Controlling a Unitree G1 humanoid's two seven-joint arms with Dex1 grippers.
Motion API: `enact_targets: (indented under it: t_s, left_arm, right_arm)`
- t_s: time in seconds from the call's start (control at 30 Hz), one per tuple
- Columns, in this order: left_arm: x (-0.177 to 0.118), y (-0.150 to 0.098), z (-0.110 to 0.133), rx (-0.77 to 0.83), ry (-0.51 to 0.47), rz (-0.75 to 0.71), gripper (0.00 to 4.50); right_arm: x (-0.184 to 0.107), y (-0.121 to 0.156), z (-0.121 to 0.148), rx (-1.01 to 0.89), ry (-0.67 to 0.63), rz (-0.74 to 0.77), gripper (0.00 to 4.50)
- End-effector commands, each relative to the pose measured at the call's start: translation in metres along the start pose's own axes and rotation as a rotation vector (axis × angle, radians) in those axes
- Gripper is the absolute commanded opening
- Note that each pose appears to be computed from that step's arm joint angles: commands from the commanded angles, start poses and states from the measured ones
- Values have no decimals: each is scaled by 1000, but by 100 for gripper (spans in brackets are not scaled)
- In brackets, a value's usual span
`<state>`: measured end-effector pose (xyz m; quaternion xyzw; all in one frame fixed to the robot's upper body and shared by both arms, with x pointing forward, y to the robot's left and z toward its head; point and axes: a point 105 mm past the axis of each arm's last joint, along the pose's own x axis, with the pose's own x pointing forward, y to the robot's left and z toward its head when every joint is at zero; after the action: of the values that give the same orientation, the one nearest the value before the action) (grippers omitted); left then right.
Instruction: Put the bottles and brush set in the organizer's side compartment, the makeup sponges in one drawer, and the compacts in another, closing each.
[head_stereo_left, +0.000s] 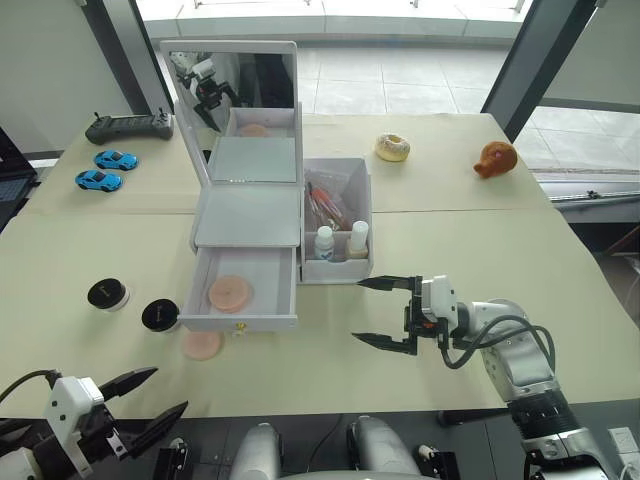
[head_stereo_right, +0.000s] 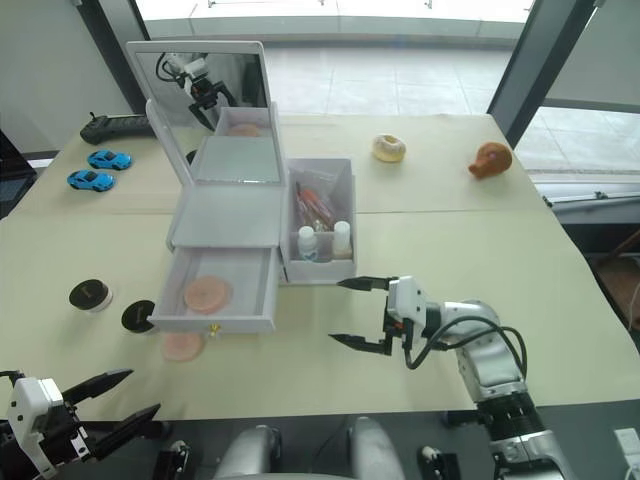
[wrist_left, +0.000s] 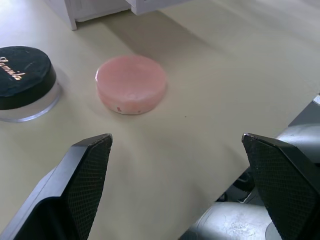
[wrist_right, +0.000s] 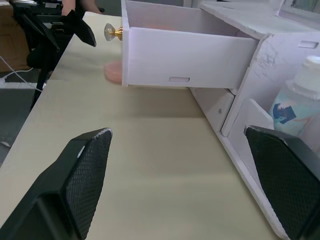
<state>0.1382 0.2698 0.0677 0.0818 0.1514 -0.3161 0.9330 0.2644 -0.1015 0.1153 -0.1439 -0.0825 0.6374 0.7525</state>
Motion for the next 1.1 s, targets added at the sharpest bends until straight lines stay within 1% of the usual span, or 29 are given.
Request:
enact_targets:
  t_s: [0.03,0.1,0.17,0.3,0.43,0.63,0.73,0.83,0.93,1.0,1.1]
  left_arm:
    - [12,8,5,72,-31,63,447]
    - [23,9,0,51,-20,84,447]
    - [34,8,-1,6,-34,91,447]
    - [53,9,-4,-17,-41,124,447]
    - [65,17,-5,-36,-43,168,447]
    - [75,19,-4,-62,-49,173,447]
    - [76,21,-6,-65,-47,174,391]
    - [77,22,-3,-72,-74,178,302]
    - [79,23,-3,-61,-77,189,297]
    - [79,19,-2,-52,-83,176,297]
    - [70,15,-2,-42,-83,155,297]
  right_arm:
    - [1,-1,14,-33,-26,10,450]
    - [1,0,16,-38,-22,18,450]
    - [1,0,18,-48,-19,17,450]
    - [-2,3,23,-51,-14,37,450]
    - [-4,5,23,-48,-5,46,450]
    - [-4,5,23,-45,-3,46,450]
    - [-4,5,23,-43,-5,48,450]
    - [-4,5,22,-41,-3,51,450]
    - [-5,5,22,-41,-2,51,450]
    - [-5,5,22,-40,-3,53,450]
    - [-5,5,22,-41,-3,66,450]
